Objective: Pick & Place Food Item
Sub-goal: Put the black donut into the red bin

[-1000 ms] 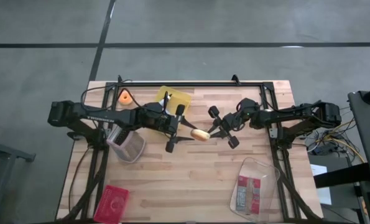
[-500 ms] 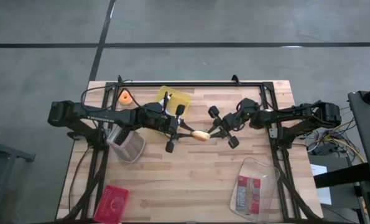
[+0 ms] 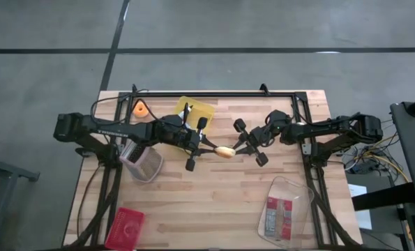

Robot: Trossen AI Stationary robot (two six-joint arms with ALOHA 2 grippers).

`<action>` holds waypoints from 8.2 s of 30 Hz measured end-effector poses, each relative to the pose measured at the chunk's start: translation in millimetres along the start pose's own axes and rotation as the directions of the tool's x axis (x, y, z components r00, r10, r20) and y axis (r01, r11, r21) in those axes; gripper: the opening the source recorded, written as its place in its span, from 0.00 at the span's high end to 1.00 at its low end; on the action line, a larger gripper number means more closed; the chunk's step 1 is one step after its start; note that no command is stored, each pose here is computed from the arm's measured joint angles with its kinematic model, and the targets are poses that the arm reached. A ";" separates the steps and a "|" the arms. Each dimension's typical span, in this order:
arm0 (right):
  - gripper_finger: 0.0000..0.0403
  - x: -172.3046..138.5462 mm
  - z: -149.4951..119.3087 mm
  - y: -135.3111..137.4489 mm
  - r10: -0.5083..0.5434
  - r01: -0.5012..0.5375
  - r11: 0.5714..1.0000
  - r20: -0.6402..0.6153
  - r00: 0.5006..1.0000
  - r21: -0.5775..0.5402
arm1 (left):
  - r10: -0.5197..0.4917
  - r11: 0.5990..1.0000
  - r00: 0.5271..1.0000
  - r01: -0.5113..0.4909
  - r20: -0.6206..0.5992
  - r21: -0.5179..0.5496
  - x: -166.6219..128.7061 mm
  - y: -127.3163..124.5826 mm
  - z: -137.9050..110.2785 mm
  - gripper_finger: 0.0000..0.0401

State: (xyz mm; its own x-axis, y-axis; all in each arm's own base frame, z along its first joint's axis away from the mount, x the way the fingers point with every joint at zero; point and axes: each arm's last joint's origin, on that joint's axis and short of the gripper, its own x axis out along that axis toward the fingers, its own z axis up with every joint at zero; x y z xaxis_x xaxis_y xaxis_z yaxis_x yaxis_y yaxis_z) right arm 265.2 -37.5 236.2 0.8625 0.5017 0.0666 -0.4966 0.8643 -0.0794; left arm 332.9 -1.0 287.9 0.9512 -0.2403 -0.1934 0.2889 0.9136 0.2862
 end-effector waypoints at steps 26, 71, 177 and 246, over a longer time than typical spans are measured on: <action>0.63 1.1 0.5 1.1 -0.001 0.001 0.998 0.005 1.000 0.068 | -0.004 1.000 1.000 0.004 -0.009 -0.003 0.0 -0.4 -1.1 0.90; 0.33 -8.6 4.5 2.7 0.199 -0.195 0.958 0.002 0.980 0.210 | 0.027 0.999 0.995 -0.029 -0.096 -0.021 -15.5 -1.5 3.1 0.90; 0.32 -19.5 1.7 -16.2 -0.102 0.099 0.991 -0.023 0.995 -0.090 | -0.723 0.403 0.242 -0.613 -0.647 -0.680 -90.3 -181.2 49.0 0.94; 0.26 -19.5 1.6 -16.3 -0.101 0.099 0.991 -0.023 0.995 -0.086 | -0.521 0.588 0.128 -0.662 -0.844 -0.464 -129.2 -255.4 0.6 0.94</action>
State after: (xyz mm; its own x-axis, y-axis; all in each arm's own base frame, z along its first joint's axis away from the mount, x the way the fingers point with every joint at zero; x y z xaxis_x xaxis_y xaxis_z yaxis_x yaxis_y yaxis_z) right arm 256.3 -61.4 237.8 0.9103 0.4107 0.0515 -0.3987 0.9034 -0.1576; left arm 136.3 -203.5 240.3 -0.1197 -0.2300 -0.9658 -0.5101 0.8488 -0.1389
